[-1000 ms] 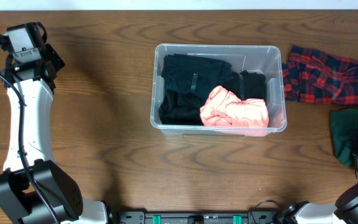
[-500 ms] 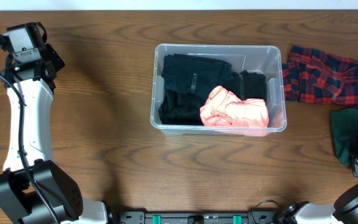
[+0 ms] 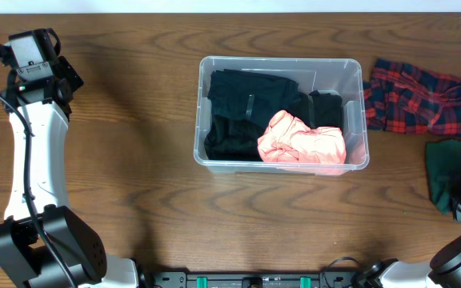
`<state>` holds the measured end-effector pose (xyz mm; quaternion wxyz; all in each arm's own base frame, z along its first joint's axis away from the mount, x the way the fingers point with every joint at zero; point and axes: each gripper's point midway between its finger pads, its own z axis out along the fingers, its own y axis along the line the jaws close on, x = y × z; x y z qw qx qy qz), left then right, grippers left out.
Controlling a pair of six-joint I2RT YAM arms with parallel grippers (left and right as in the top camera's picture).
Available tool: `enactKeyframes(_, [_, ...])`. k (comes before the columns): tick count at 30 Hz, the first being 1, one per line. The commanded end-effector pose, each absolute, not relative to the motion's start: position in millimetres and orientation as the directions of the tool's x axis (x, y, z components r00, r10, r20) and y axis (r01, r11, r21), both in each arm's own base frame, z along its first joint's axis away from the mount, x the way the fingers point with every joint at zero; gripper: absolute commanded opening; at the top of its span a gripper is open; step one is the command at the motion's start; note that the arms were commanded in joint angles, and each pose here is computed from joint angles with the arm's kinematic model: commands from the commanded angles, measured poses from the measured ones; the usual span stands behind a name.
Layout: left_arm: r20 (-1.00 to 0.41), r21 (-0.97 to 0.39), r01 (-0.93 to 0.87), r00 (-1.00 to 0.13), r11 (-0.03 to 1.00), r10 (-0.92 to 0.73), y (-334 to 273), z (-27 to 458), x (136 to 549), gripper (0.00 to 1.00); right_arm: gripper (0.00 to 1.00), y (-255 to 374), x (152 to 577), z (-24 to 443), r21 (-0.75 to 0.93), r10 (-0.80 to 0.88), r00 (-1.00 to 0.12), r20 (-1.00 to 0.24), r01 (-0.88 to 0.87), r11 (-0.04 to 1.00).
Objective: Pack container
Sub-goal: 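Lower the right gripper onto the dark green garment and grasp it, then lift the green garment with the right gripper and carry it over the container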
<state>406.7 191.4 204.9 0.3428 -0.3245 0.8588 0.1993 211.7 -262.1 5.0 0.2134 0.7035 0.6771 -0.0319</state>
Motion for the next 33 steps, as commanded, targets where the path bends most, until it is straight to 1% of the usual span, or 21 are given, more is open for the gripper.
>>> enactKeyframes(1, [-0.727,0.124,-0.702,-0.545,0.701,-0.418,194,210,405,0.98,0.59,-252,199,-9,0.213,0.95,0.075,-0.303,0.977,-0.01])
enactKeyframes(6, [-0.727,0.124,-0.702,-0.545,0.701,-0.418,194,210,405,0.98,0.57,-252,200,-9,0.216,0.95,0.075,-0.303,0.976,-0.009])
enactKeyframes(8, [-0.727,0.124,-0.702,-0.545,0.701,-0.418,194,210,405,0.98,0.55,-252,200,-9,0.216,0.95,0.075,-0.303,0.976,-0.008])
enactKeyframes(10, [-0.727,0.124,-0.702,-0.545,0.701,-0.417,194,210,405,0.98,0.46,-252,200,-9,0.216,0.95,0.075,-0.303,0.976,-0.008])
enactKeyframes(14, [-0.727,0.124,-0.702,-0.545,0.701,-0.418,194,210,405,0.98,0.22,-252,200,-9,0.217,0.95,0.075,-0.303,0.976,-0.008])
enactKeyframes(18, [-0.727,0.124,-0.702,-0.545,0.701,-0.418,194,210,405,0.98,0.1,-251,203,-8,0.231,0.953,0.07,-0.296,0.973,0.001])
enactKeyframes(20, [-0.727,0.124,-0.702,-0.545,0.701,-0.418,194,210,405,0.98,0.03,-250,205,-8,0.243,0.955,0.066,-0.29,0.97,0.006])
enactKeyframes(21, [-0.727,0.124,-0.702,-0.545,0.701,-0.418,194,210,405,0.98,0.01,-250,207,-8,0.248,0.956,0.056,-0.289,0.969,0.019])
enactKeyframes(25, [-0.727,0.124,-0.702,-0.545,0.701,-0.418,194,210,405,0.98,0.01,-246,222,-3,0.296,0.956,-0.042,-0.289,0.946,0.131])
enactKeyframes(27, [-0.727,0.124,-0.702,-0.545,0.701,-0.418,194,210,405,0.98,0.01,-243,231,4,0.336,0.958,-0.061,-0.281,0.928,0.158])
enactKeyframes(31, [-0.727,0.124,-0.702,-0.545,0.701,-0.418,194,210,405,0.98,0.01,-234,250,29,0.454,0.958,-0.082,-0.275,0.867,0.204])
enactKeyframes(33, [-0.727,0.124,-0.702,-0.545,0.701,-0.418,194,210,405,0.98,0.01,-229,260,48,0.507,0.948,-0.113,-0.298,0.823,0.257])
